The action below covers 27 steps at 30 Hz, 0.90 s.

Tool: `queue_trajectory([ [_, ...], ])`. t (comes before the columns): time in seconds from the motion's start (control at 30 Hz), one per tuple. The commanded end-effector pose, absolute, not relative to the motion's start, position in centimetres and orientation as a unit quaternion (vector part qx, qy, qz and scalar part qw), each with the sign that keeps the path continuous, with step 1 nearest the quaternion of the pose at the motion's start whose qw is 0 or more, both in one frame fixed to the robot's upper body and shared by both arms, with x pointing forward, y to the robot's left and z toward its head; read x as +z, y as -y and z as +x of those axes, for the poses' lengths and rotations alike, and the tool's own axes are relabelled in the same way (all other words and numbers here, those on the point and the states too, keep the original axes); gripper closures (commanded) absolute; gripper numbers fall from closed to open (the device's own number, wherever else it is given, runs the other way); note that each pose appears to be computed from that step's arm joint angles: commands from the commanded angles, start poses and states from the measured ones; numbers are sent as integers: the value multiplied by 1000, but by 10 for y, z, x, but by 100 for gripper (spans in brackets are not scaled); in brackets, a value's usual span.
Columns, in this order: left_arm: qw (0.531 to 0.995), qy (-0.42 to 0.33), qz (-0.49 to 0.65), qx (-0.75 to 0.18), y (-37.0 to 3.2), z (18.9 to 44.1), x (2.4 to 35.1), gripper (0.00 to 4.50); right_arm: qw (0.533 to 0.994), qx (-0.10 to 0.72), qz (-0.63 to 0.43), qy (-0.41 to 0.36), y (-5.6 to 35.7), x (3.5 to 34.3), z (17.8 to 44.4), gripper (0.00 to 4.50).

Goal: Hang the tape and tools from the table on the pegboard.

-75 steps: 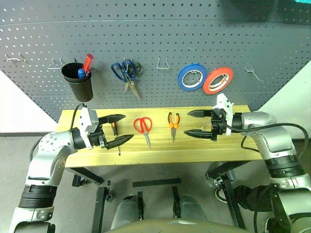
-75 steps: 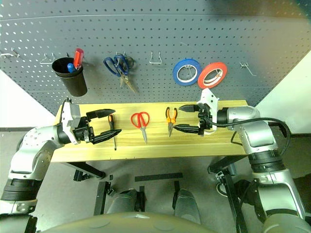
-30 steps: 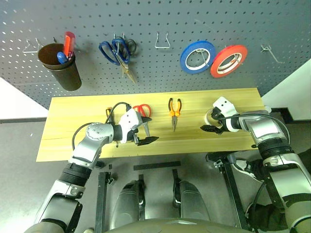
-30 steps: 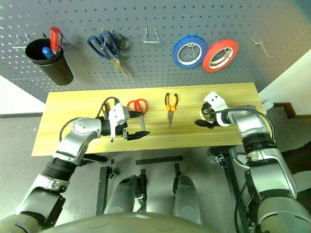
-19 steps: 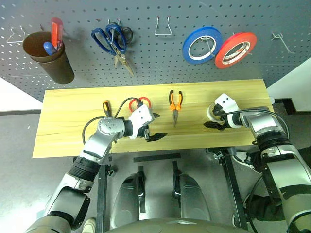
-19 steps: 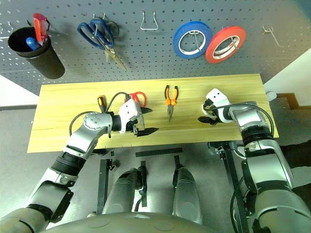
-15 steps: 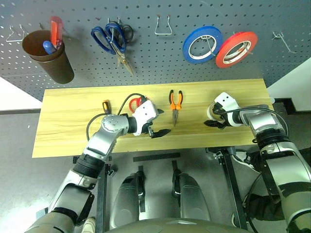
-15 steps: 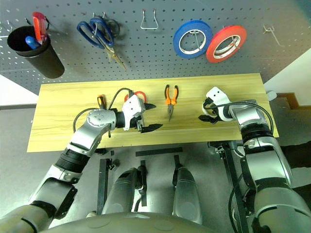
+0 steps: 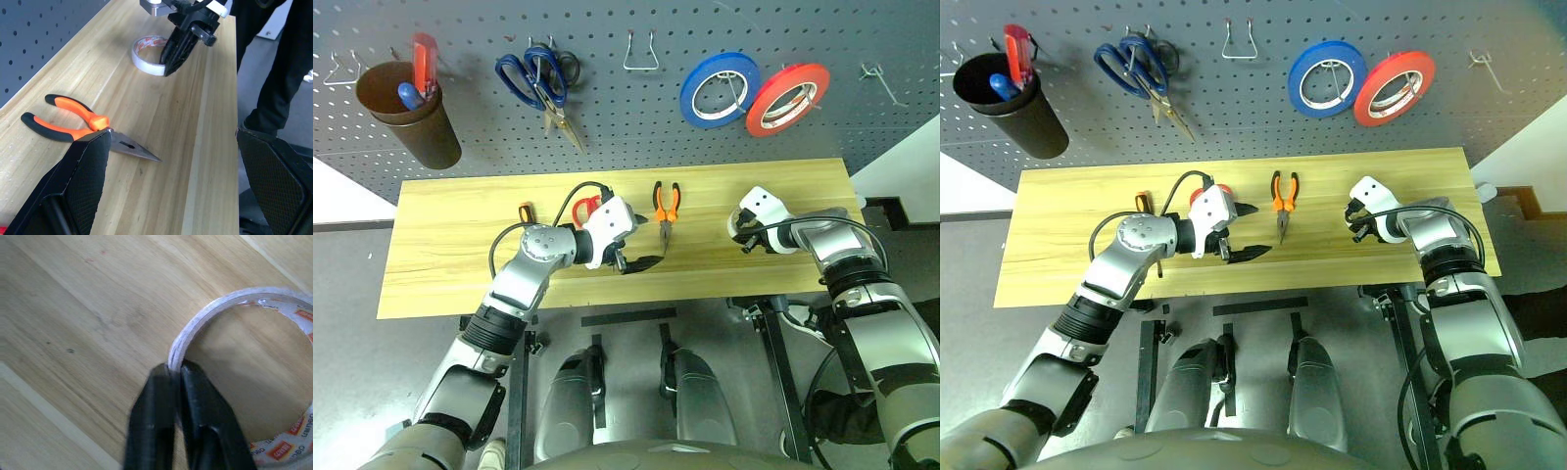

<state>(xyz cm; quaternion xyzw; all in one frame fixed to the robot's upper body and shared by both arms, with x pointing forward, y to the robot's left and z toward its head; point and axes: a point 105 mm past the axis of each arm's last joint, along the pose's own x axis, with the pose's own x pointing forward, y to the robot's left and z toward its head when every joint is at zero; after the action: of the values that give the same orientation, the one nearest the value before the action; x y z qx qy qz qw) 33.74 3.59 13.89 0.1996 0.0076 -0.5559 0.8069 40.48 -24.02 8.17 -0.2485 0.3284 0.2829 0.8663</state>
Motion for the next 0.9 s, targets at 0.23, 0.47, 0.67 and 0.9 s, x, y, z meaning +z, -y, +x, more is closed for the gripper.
queue_trajectory([
  [0.23, 792, 56, 161, -587, -46, 320, 166, 21, 872, 355, -201, -269, 219, 106, 379, 445],
  [0.47, 801, 93, 132, -576, -75, 321, 180, 21, 901, 375, -175, -130, 216, 183, 338, 445],
  [0.67, 801, 119, 128, -572, -84, 332, 193, 21, 929, 310, -203, -19, 239, 240, 331, 445],
  [0.9, 796, 140, 138, -573, -80, 344, 205, 21, 938, 240, -248, -17, 276, 258, 332, 445],
])
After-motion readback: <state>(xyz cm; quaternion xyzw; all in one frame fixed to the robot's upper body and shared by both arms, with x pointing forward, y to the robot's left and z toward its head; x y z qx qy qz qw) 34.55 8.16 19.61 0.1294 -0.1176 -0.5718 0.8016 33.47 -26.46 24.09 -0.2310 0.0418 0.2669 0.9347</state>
